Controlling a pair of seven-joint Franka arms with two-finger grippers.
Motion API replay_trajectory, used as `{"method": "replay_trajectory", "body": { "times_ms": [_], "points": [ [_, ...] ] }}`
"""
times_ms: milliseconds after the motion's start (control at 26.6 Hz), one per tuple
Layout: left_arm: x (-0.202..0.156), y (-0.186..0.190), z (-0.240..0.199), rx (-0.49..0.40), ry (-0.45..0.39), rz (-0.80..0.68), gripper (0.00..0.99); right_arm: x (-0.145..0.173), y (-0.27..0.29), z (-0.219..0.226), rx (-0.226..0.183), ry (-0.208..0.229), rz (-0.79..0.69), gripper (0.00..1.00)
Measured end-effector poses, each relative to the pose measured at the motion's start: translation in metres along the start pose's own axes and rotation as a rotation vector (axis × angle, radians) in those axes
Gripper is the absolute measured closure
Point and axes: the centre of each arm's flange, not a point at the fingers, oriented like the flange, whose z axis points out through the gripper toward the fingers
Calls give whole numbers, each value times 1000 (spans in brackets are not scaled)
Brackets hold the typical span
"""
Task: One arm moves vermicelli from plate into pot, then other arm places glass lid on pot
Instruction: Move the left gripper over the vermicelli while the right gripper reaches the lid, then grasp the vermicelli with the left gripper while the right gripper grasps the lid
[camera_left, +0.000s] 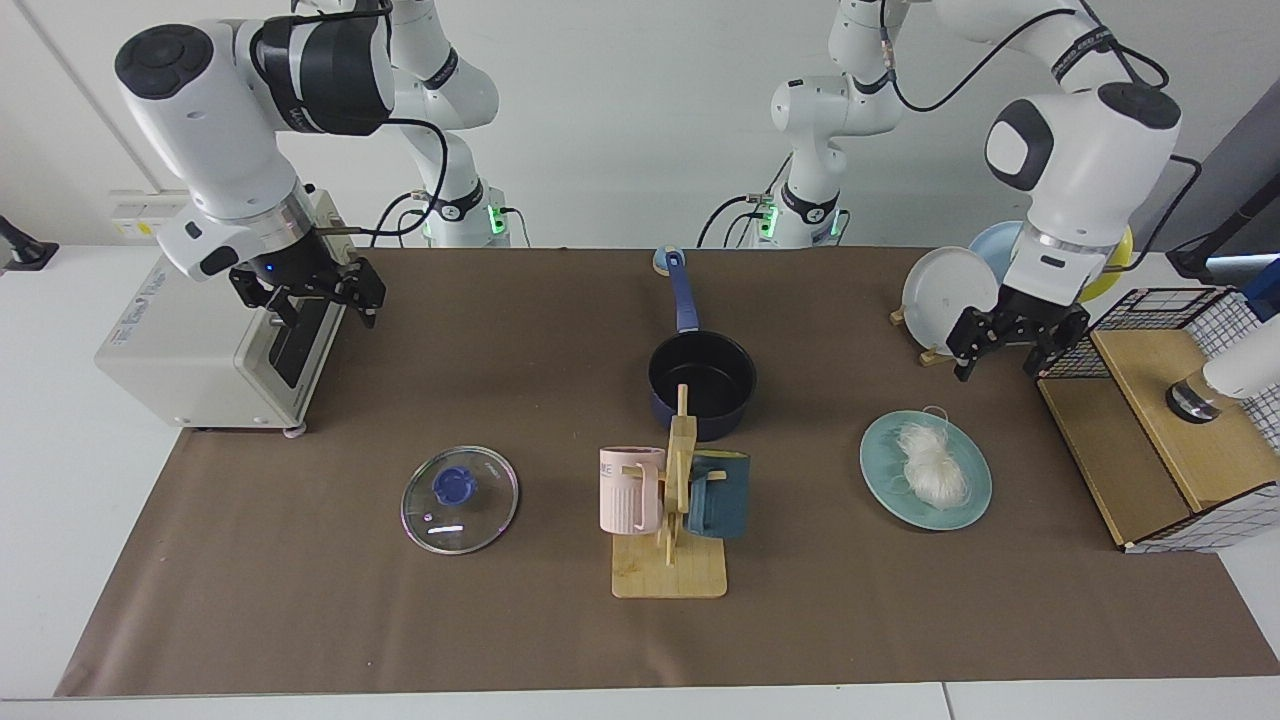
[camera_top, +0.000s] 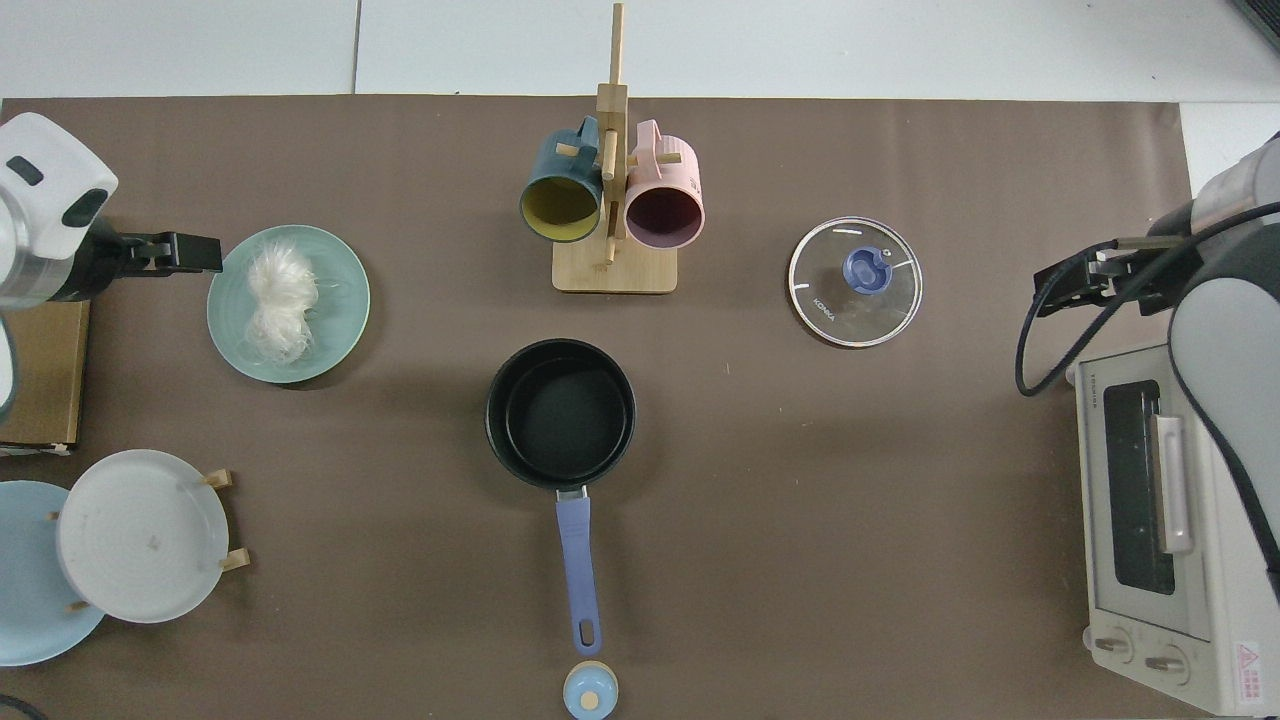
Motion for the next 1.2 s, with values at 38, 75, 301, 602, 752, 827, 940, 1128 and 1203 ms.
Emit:
{"method": "replay_trajectory", "body": {
  "times_ms": [38,75,301,602,752,827,940,1128,1203],
  "points": [
    [2,-1,7,1,-4,-2,0,4,-3,4,0,3,4,0],
    [3,-4,11,3,-7,-6,0,6,-5,7,0,5,5,0],
    [8,-15,29,11,-2,-29,0,24,-27,29,4,25,11,0],
    [15,-14,81,14,-19,-56,0,48,-46,66,8,51,10,0],
    [18,-11,109,15,-26,-61,0,62,-55,85,10,50,14,0],
    [18,-9,126,15,-35,-69,0,69,-60,88,11,52,18,0],
    [17,-3,155,15,-50,-85,0,77,-66,92,13,56,18,0],
    [15,6,185,13,-61,-91,0,88,-76,107,18,61,8,0],
    [14,7,191,13,-66,-91,0,93,-80,117,21,64,7,0]
  ]
}}
